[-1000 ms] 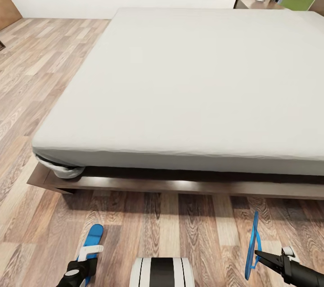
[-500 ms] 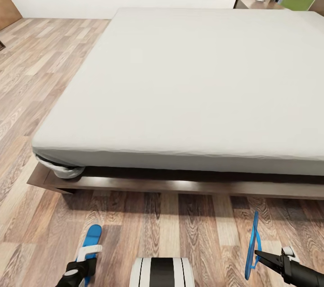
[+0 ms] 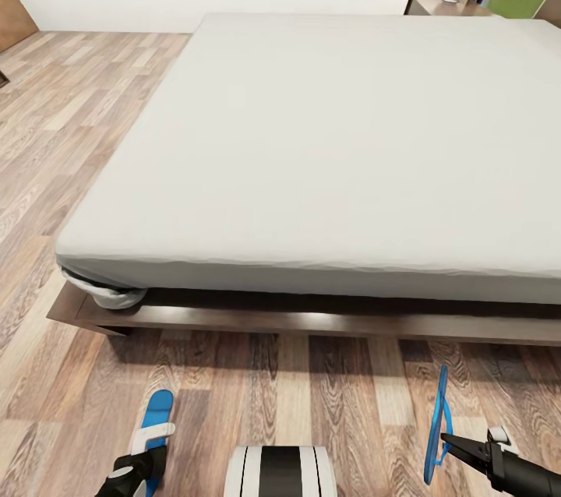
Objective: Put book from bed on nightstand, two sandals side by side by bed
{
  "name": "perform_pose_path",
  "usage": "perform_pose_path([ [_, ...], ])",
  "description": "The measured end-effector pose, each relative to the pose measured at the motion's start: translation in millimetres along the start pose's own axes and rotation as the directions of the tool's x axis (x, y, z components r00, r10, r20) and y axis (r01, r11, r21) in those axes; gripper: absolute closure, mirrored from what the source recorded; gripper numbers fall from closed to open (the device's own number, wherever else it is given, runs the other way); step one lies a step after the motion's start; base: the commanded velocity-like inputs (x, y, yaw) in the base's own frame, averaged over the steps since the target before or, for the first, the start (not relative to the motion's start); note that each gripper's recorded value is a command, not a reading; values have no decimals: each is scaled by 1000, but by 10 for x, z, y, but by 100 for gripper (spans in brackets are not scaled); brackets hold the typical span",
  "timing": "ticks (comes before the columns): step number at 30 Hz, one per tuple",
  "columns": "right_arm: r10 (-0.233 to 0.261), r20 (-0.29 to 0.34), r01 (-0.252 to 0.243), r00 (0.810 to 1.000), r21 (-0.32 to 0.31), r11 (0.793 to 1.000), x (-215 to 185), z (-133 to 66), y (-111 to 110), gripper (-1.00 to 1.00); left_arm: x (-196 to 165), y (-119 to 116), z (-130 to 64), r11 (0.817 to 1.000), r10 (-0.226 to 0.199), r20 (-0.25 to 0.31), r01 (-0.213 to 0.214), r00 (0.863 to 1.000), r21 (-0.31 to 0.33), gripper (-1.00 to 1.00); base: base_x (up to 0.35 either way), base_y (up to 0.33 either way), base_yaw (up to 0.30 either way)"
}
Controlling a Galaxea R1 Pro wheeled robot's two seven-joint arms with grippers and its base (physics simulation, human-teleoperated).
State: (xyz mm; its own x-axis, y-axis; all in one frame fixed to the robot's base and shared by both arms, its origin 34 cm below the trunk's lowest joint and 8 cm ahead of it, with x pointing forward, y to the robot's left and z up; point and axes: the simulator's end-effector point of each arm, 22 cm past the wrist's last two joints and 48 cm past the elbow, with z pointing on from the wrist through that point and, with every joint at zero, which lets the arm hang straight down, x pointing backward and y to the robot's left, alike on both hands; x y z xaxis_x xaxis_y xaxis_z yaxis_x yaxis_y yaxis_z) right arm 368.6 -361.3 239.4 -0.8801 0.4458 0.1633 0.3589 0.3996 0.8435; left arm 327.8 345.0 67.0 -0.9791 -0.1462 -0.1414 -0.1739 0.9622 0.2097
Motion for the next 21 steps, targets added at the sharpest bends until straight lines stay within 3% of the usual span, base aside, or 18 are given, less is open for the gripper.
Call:
perform_pose_path([
  [11, -1, 0, 1, 1000, 0, 1000, 4, -1, -2, 100, -14, 45, 4, 1000, -5, 3, 5, 1000, -5, 100, 0, 0, 0],
  [18, -1, 0, 1, 1000, 1, 1000, 5, -2, -3, 100, -8, 86, 10, 993, -122, -7, 122, 992, -4, 100, 0, 0, 0],
  [21, -1, 0, 1, 1000, 0, 1000, 2, -1, -2, 100, -5, 85, 10, 990, -139, -9, 139, 990, -3, 100, 0, 0, 0],
])
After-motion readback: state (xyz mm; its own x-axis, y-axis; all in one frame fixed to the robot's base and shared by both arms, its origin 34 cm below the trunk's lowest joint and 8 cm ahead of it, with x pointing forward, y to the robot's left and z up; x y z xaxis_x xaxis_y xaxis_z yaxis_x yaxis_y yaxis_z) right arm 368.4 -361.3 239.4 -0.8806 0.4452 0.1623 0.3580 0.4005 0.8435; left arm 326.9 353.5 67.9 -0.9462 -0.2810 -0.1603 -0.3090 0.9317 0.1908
